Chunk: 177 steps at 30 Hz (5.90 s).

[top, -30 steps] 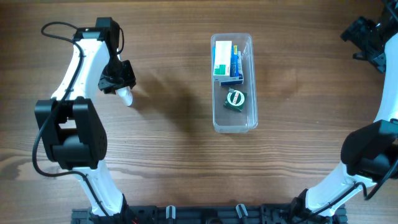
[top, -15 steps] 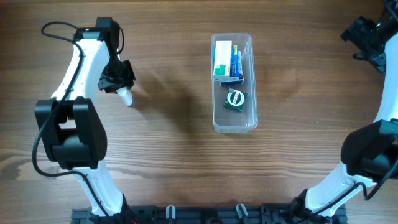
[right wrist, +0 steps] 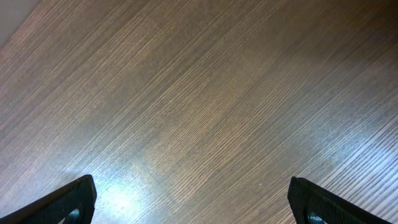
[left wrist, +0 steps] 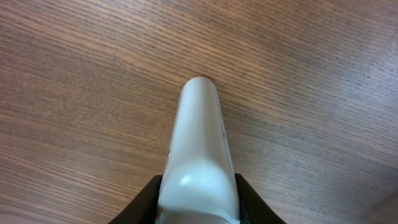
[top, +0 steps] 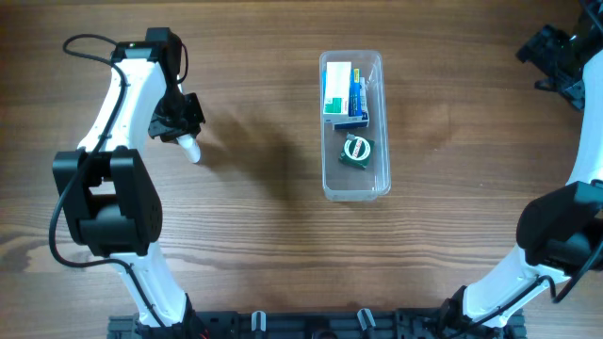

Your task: Pack container

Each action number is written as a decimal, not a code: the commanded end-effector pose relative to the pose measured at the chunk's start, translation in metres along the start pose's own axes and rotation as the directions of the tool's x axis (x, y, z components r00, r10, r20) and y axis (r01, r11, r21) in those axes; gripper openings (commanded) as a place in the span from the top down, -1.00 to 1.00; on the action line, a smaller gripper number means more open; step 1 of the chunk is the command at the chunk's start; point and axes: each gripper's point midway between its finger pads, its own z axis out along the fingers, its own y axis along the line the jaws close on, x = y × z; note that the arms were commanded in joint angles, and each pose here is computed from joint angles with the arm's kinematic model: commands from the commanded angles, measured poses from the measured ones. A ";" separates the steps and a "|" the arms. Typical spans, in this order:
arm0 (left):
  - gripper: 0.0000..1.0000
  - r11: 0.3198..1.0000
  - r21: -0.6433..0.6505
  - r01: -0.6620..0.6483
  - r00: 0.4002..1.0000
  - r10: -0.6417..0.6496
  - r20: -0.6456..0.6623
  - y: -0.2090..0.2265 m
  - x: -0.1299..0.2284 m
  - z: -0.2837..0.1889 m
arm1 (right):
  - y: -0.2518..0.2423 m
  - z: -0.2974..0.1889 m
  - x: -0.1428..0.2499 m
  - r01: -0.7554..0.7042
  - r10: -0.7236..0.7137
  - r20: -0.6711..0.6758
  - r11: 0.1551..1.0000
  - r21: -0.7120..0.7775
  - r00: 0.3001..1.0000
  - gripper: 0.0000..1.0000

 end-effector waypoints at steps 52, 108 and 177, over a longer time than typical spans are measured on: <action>0.30 0.697 0.374 -0.612 0.764 0.396 0.510 -0.289 0.203 -0.167 | 0.002 0.004 0.000 -0.012 0.012 -0.006 1.000 0.001 1.000 -1.00; -0.99 0.825 0.139 -0.547 0.742 0.402 0.537 -0.185 0.182 -0.189 | 0.002 0.004 0.000 -0.012 0.012 -0.006 1.000 0.001 1.000 -1.00; -0.99 0.792 0.309 -0.526 0.032 -0.344 0.938 0.014 0.146 -0.124 | 0.002 0.004 0.000 -0.012 0.012 -0.006 1.000 0.000 1.000 -0.99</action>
